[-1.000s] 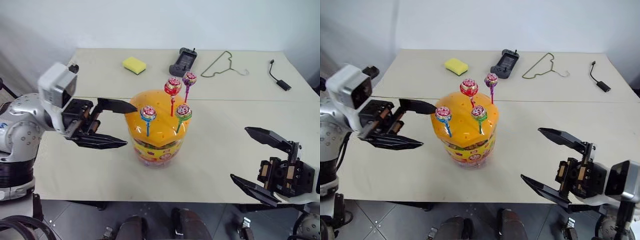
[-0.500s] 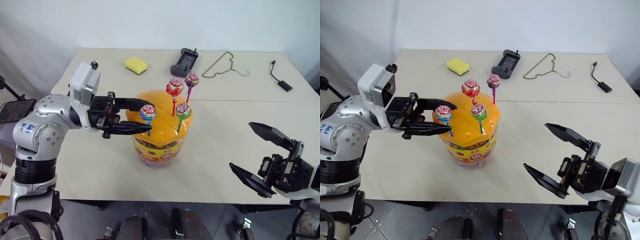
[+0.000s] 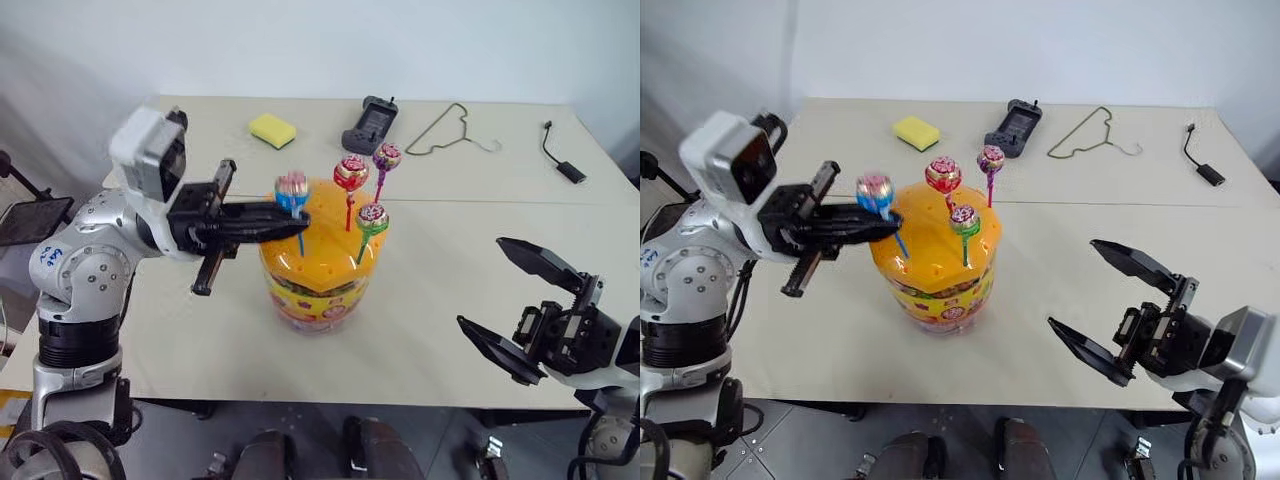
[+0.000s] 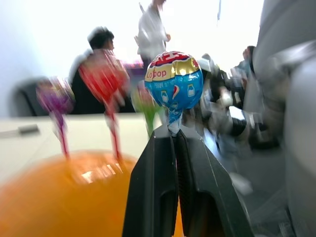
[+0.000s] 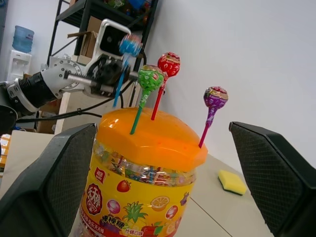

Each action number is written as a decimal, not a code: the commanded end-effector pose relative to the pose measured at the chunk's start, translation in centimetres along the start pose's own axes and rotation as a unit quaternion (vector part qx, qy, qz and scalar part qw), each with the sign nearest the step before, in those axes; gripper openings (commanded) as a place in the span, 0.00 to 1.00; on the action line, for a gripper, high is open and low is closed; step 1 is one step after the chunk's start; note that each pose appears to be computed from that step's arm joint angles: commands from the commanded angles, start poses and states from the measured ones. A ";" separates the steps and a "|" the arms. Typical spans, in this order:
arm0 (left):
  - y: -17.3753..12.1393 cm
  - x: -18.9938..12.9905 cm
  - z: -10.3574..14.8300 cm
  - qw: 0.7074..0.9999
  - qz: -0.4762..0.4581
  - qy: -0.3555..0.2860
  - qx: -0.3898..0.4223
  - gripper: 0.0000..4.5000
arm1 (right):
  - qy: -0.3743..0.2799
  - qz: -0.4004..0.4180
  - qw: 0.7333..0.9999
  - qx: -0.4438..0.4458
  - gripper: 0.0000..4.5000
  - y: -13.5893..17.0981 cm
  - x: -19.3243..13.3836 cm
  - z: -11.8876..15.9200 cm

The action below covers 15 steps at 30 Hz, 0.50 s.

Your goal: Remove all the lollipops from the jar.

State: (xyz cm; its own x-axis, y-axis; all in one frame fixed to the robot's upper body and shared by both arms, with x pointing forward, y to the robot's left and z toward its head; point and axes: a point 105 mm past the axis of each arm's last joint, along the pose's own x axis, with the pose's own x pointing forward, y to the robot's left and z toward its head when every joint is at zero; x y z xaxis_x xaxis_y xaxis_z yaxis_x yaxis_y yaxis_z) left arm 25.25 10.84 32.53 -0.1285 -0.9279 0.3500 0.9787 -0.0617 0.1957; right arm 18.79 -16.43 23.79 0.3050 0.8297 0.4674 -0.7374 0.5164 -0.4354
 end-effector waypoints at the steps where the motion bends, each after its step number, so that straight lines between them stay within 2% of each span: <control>1: 1.6 -1.5 4.0 0.992 0.087 -0.085 0.017 0.01 | -0.024 0.026 0.999 0.011 1.00 0.3 0.6 0.7; 3: 2.7 -3.9 4.3 0.984 0.161 -0.076 0.027 0.01 | -0.028 0.063 0.997 0.022 1.00 0.8 1.1 0.6; 6: 3.4 -10.0 1.9 0.957 0.287 0.034 0.030 0.01 | -0.019 0.163 0.986 0.032 1.00 2.6 1.6 0.0; 9: 2.5 -14.3 -0.1 0.928 0.354 0.112 0.007 0.01 | -0.027 0.176 0.983 0.053 1.00 2.8 1.7 -0.2; 11: 1.0 -19.2 -2.1 0.880 0.439 0.178 -0.027 0.01 | -0.025 0.205 0.976 0.064 1.00 3.2 1.6 -0.7; 13: -0.4 -21.7 -3.1 0.850 0.479 0.214 -0.047 0.01 | -0.024 0.220 0.973 0.070 1.00 3.3 1.5 -1.1; 15: -2.9 -24.4 -4.5 0.805 0.540 0.238 -0.061 0.01 | 0.005 0.234 0.968 0.087 1.00 2.9 0.8 -2.3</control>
State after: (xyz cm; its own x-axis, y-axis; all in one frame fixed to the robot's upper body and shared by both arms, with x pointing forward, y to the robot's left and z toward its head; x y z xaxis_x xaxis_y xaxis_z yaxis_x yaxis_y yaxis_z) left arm 27.01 31.06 18.64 0.8155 -0.5607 -0.1433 0.5419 0.8268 -0.1510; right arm 18.18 -13.34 21.55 -0.0723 0.9575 0.2792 -0.8798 0.0707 -0.4701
